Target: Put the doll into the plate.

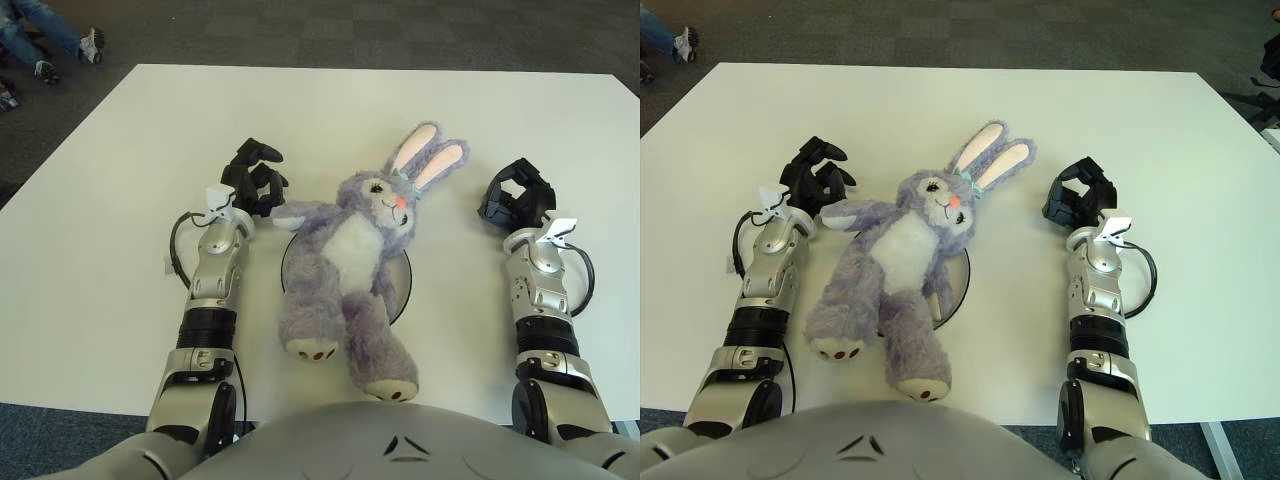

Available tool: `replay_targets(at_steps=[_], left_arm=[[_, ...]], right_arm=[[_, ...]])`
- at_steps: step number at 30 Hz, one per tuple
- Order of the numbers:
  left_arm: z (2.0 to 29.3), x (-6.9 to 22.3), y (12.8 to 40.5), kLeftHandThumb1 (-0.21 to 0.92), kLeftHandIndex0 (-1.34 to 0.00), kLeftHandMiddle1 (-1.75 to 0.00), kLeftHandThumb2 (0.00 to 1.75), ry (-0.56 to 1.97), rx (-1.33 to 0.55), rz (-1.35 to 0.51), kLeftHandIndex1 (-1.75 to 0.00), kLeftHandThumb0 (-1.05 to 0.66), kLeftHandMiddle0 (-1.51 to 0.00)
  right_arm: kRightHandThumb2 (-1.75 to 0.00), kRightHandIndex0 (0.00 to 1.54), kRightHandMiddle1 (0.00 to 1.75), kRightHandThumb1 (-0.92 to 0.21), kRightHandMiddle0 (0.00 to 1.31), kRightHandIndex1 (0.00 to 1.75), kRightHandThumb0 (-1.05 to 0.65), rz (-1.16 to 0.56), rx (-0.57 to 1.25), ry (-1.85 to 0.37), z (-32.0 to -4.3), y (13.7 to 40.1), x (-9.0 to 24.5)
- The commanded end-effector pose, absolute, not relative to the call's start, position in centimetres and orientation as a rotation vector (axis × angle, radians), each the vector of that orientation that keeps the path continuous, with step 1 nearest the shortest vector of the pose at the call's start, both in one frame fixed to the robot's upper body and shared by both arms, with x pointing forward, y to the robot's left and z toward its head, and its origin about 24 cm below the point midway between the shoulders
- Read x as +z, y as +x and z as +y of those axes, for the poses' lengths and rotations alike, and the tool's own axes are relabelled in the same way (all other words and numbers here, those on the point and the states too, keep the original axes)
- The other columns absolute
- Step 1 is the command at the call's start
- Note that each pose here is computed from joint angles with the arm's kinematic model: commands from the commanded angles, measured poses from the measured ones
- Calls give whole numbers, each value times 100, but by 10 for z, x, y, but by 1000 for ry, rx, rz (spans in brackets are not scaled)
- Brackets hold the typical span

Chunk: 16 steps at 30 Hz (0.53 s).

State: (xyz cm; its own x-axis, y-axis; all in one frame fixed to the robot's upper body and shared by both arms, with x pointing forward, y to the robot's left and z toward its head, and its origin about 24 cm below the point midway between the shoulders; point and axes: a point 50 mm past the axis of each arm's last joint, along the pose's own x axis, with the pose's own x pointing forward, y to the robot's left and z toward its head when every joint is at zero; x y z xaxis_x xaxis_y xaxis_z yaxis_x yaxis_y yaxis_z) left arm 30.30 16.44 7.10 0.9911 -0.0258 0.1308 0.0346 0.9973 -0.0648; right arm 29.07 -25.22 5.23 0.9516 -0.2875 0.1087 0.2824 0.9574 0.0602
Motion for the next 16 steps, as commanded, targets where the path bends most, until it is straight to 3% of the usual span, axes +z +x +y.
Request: replay_targets(at_steps=[1,16], left_arm=[[167,69,302,24,-54,-175,141,-57,-24,-126,-175,-1,-56],[168,69,302,24,-54,-175,142,-48,-19,-130,-175,-1,-56]], right_arm=[[-139,125,175,-26,66,175,-50,-67,-297,65,-253,287,42],[-139,125,175,-26,66,175,-50,-66,-291,58,-253,287,42]])
